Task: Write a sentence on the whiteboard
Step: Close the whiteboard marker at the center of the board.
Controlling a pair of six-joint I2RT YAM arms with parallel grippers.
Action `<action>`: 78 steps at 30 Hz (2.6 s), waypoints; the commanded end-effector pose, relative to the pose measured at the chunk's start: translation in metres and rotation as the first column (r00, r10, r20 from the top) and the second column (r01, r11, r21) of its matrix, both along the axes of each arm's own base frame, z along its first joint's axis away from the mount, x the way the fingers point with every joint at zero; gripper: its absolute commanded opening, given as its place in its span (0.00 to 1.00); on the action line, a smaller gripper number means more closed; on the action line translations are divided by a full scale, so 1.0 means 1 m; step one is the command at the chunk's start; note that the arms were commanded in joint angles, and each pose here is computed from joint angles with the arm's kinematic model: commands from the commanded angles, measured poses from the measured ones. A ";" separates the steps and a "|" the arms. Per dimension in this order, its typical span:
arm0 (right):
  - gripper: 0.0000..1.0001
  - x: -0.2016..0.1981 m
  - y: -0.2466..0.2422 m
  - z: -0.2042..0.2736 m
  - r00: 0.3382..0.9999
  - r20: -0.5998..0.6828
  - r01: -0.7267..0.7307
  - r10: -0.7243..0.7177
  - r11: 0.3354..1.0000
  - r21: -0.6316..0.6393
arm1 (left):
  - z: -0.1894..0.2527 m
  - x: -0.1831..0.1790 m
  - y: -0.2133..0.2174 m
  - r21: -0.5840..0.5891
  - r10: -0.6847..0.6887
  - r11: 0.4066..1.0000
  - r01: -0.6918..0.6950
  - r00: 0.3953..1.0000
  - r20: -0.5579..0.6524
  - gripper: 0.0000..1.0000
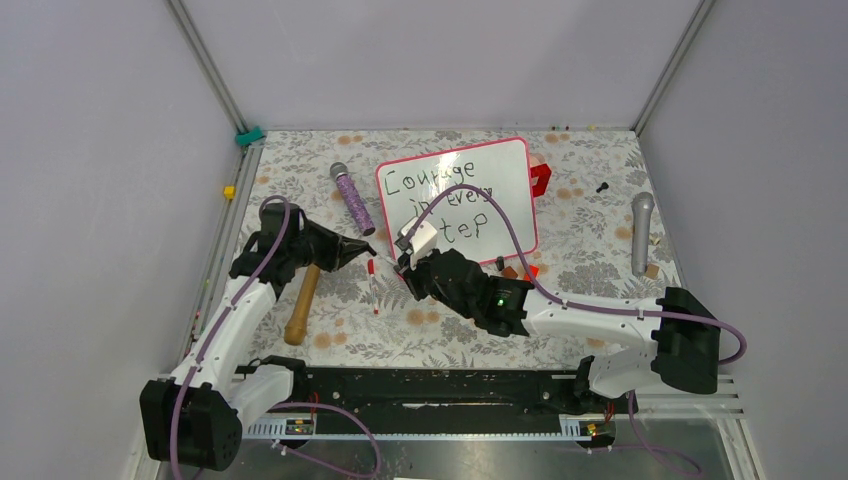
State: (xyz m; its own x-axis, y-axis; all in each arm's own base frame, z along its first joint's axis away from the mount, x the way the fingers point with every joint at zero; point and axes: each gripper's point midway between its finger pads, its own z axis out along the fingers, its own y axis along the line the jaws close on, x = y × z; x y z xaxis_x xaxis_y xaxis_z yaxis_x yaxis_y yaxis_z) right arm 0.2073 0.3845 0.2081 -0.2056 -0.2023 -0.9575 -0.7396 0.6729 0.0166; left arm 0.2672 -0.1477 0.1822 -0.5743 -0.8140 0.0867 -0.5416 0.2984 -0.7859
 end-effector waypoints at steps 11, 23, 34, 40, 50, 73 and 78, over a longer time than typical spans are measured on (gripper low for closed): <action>0.00 0.004 0.018 0.030 0.999 0.037 -0.005 0.001 0.996 0.086 | 0.008 0.008 -0.006 -0.060 0.002 0.998 -0.001 1.000 0.017 0.00; 0.00 0.008 0.022 0.026 0.999 0.041 0.003 -0.006 0.998 0.066 | 0.004 0.005 -0.007 -0.072 0.002 0.997 -0.001 1.000 0.009 0.00; 0.00 0.037 0.043 0.019 0.986 0.149 0.079 -0.074 0.996 -0.028 | 0.008 -0.005 -0.012 -0.141 0.035 0.989 -0.036 0.999 -0.010 0.00; 0.00 0.044 0.062 0.016 0.975 0.209 0.098 -0.076 0.990 -0.096 | 0.003 -0.011 -0.029 -0.221 0.031 0.975 -0.036 0.999 -0.026 0.00; 0.00 0.035 0.070 0.010 0.988 0.157 0.036 -0.016 0.992 -0.121 | 0.007 -0.030 -0.054 -0.235 -0.037 0.972 0.031 0.999 -0.020 0.00; 0.00 -0.038 -0.037 -0.027 0.925 -0.348 -0.047 -0.153 0.862 -0.505 | -0.058 -0.060 -0.038 -0.176 0.006 0.984 -0.022 0.996 -0.091 0.81; 0.00 -0.062 -0.063 -0.043 0.876 -0.442 -0.157 -0.195 0.750 -0.643 | -0.066 -0.053 -0.007 0.042 0.034 0.999 -0.034 0.999 -0.007 0.83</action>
State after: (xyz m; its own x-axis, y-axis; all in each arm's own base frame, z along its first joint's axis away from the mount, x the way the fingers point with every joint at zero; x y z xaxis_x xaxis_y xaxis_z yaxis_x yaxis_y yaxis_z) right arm 0.1705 0.3513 0.1719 -0.5213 -0.6377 -0.5670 -0.7268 0.6800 -0.0965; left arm 0.2110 -0.1816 0.1267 -0.5787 -0.7888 0.2073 -0.5565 0.1961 -0.8073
